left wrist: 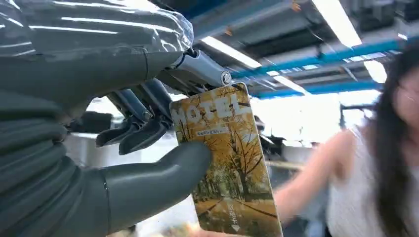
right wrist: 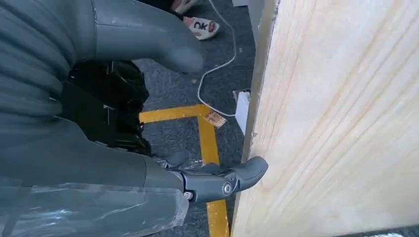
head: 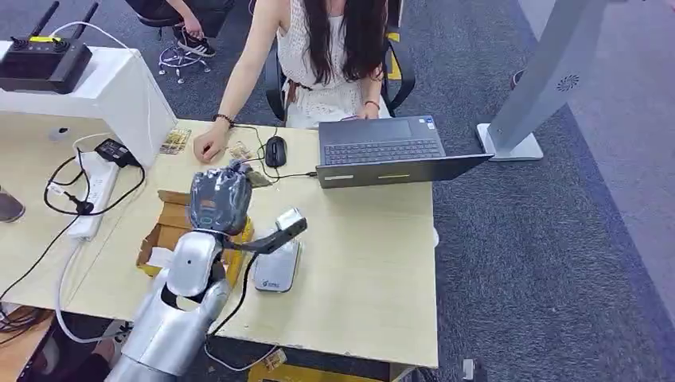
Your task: Pass the card to the sensor for recognition and then transmit it.
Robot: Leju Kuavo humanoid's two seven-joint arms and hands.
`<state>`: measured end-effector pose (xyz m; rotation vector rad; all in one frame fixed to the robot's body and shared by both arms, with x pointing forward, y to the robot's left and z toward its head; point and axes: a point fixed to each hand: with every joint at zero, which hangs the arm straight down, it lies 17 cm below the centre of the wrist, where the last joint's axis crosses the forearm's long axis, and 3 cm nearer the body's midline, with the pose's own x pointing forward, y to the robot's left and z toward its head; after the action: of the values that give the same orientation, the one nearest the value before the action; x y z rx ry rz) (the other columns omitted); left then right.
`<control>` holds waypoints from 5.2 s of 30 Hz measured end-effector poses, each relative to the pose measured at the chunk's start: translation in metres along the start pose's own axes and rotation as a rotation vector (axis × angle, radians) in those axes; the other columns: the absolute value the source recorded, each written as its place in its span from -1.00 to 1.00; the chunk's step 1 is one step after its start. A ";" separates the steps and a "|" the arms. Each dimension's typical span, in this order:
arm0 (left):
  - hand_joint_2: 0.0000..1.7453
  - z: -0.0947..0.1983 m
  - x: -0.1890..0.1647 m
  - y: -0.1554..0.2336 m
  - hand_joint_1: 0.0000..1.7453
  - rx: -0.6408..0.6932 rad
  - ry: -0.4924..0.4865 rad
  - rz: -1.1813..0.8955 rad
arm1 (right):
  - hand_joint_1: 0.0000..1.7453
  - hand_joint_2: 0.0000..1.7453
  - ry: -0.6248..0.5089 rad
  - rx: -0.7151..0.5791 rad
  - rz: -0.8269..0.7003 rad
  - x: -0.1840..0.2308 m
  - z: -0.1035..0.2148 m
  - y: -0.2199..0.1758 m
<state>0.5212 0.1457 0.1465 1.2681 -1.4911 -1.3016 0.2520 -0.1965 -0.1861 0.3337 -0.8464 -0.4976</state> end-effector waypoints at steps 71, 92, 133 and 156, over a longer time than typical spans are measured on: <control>1.00 0.163 0.014 -0.046 -1.00 -0.136 -0.139 0.096 | -1.00 1.00 -0.077 -0.105 -0.123 0.002 0.018 -0.042; 1.00 0.207 -0.032 -0.108 -1.00 -0.338 0.022 0.100 | -1.00 1.00 -0.054 -0.109 -0.101 0.000 0.018 -0.048; 1.00 0.222 -0.073 -0.151 -1.00 -0.478 0.117 0.077 | -1.00 1.00 -0.019 -0.088 -0.067 -0.004 0.016 -0.043; 1.00 0.218 -0.070 -0.147 1.00 -0.458 0.116 0.098 | -1.00 1.00 -0.020 -0.091 -0.067 -0.004 0.017 -0.044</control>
<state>0.3549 0.2636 -0.0336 0.9418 -1.0782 -1.3791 0.2239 -0.2324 -0.1992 0.2741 -0.8313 -0.6014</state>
